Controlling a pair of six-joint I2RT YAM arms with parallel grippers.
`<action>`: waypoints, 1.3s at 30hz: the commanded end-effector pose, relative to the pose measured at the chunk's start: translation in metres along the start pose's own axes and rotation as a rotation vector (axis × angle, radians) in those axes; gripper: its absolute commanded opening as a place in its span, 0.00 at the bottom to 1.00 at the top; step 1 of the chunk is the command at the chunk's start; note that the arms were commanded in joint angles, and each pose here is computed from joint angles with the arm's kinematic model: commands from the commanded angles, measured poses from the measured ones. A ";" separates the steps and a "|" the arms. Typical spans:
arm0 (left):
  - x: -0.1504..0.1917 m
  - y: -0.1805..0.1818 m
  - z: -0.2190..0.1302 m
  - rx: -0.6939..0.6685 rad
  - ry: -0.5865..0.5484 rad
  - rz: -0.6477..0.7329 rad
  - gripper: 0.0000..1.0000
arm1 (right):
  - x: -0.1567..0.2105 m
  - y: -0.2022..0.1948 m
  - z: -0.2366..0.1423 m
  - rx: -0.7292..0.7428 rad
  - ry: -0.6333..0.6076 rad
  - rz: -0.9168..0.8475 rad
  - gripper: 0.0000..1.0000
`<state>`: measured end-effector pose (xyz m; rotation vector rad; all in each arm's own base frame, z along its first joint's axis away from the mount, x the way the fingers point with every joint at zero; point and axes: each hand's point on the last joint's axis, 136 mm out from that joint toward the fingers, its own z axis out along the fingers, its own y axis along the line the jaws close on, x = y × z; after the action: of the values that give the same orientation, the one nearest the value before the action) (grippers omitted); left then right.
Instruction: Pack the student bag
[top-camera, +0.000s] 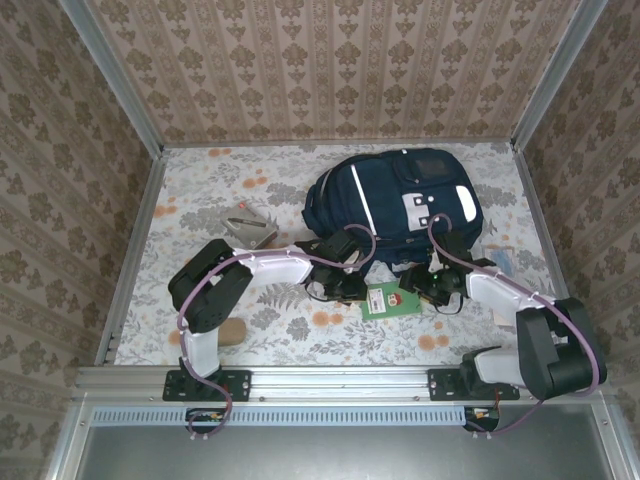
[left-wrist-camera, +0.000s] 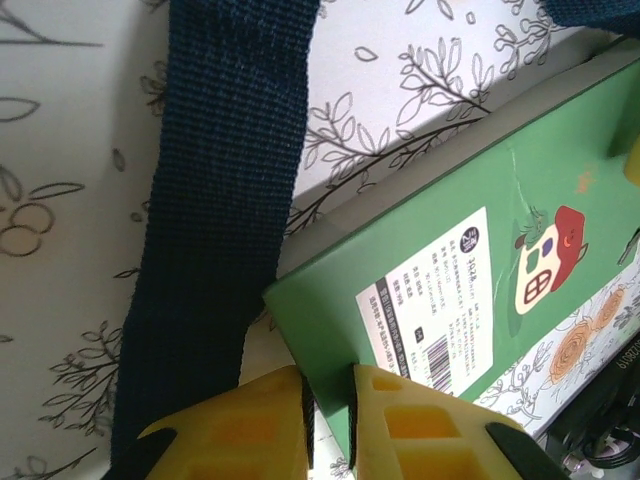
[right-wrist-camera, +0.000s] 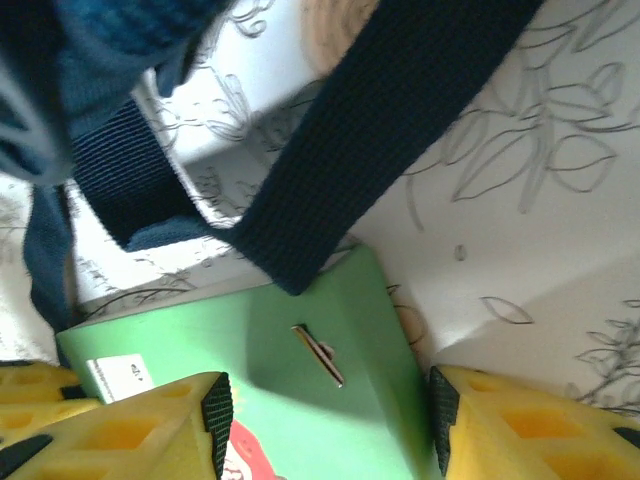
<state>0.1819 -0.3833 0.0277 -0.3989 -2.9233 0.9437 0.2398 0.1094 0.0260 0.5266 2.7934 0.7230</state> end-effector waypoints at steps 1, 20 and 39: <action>0.009 0.011 0.012 -0.031 0.039 0.000 0.16 | 0.023 0.064 -0.013 -0.333 0.108 -0.055 0.56; 0.005 0.013 0.011 0.018 0.030 -0.017 0.14 | 0.032 0.084 -0.022 -0.479 0.154 -0.064 0.41; -0.001 0.016 0.006 0.043 0.029 0.000 0.14 | 0.036 0.105 -0.043 -0.579 0.145 -0.134 0.32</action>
<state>0.1878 -0.3539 0.0258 -0.2821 -2.8778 0.9113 0.2656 0.1576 0.1038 0.3443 2.4279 1.2475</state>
